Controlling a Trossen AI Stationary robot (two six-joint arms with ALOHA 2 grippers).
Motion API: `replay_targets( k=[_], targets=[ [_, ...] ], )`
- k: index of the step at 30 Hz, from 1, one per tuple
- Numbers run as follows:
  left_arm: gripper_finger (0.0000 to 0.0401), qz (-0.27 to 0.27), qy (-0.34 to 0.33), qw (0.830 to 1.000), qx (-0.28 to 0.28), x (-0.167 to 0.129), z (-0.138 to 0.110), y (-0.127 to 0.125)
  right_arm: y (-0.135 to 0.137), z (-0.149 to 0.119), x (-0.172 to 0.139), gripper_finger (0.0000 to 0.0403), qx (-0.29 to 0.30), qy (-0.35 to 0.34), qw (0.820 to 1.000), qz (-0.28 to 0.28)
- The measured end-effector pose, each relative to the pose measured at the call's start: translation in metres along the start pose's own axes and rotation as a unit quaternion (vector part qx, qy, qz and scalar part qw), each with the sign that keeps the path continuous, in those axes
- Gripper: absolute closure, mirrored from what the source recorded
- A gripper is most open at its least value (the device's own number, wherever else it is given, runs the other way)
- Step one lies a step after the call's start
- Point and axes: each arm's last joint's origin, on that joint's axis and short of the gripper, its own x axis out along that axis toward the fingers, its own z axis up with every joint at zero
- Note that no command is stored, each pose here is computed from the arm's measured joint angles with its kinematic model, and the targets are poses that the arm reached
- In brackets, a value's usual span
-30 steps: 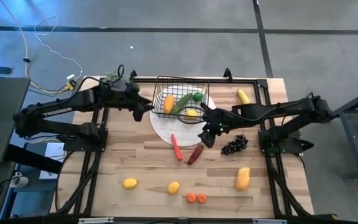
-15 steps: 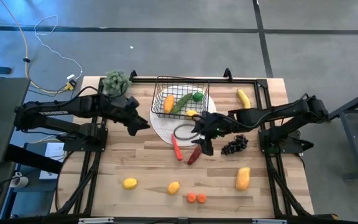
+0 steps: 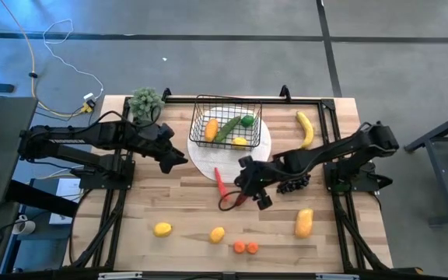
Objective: Build produce basket
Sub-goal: Put the chili pepper into the wire basket
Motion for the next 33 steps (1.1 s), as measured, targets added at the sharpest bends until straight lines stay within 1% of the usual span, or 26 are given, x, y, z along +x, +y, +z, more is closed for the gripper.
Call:
replay_targets(
  k=[4, 8, 10, 22, 33],
  targets=[
    [0.0213, 0.002, -0.001, 1.000, -0.001, 0.000, 0.000, 0.000, 0.003, -0.005, 0.017, 0.0210, -0.006, 0.028, 1.000, 0.011],
    [0.0213, 0.002, 0.000, 1.000, -0.001, 0.000, 0.000, 0.000, 0.005, -0.011, 0.032, 0.0210, -0.039, 0.054, 0.998, 0.022],
    [0.0213, 0.003, 0.000, 1.000, -0.001, 0.000, 0.000, 0.000, 0.006, -0.014, 0.039, 0.0210, -0.045, 0.064, 0.997, 0.025],
    [0.0213, 0.022, -0.005, 1.000, -0.001, 0.000, -0.001, 0.002, 0.012, -0.032, 0.068, 0.0210, -0.044, 0.128, 0.989, 0.057],
    [0.0213, 0.029, -0.010, 1.000, 0.000, 0.000, -0.001, 0.003, 0.014, -0.040, 0.083, 0.0210, -0.045, 0.152, 0.986, 0.059]
  ],
)
